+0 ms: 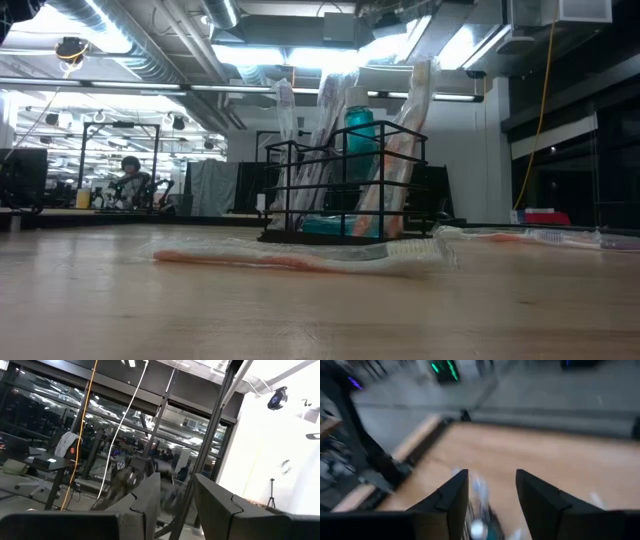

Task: Pick & Place toothbrushing station
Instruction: Put the orange toothbrush into the wire organizer

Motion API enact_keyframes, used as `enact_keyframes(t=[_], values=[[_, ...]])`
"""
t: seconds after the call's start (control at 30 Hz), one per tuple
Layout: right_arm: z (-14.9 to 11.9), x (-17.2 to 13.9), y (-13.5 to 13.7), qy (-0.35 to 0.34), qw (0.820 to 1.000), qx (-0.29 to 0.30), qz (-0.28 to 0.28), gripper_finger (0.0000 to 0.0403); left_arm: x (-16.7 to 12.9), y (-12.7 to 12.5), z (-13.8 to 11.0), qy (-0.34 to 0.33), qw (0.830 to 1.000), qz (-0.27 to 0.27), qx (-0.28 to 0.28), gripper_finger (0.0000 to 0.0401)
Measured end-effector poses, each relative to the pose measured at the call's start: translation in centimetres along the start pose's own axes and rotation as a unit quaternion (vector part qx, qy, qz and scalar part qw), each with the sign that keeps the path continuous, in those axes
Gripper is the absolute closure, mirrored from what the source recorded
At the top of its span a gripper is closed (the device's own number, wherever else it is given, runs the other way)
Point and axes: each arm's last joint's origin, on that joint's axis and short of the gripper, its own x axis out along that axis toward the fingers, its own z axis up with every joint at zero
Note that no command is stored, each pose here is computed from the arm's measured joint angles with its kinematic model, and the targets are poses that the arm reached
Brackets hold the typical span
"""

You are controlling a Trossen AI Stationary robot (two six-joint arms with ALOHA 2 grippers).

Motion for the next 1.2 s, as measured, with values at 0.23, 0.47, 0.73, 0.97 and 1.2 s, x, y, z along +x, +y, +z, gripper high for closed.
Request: enact_keyframes(t=[0.23, 0.47, 0.73, 0.97, 1.2], values=[[9.1, -1.7, -4.8, 0.026, 0.997, -0.071, 0.031, 0.0270, 0.0, 0.1, 0.1, 0.001, 1.000, 0.004, 0.013, 0.0288], [16.8, 0.2, -9.8, 0.158, 0.980, -0.108, 0.054, 0.0285, 0.0, 0.4, 0.4, 0.003, 1.000, 0.019, 0.024, 0.0288], [19.2, 7.5, -13.2, 0.305, 0.927, -0.207, 0.074, 0.0286, 0.0, 0.7, 0.3, 0.022, 0.997, 0.059, 0.046, 0.0288], [15.2, 15.3, -15.2, 0.431, 0.850, -0.300, 0.049, 0.0286, 0.4, 1.1, 0.2, 0.024, 0.994, 0.090, 0.050, 0.0288], [11.0, 21.4, -18.8, 0.472, 0.840, -0.263, 0.053, 0.0286, 1.3, 1.7, 0.1, 0.014, 0.992, 0.117, 0.053, 0.0287]])
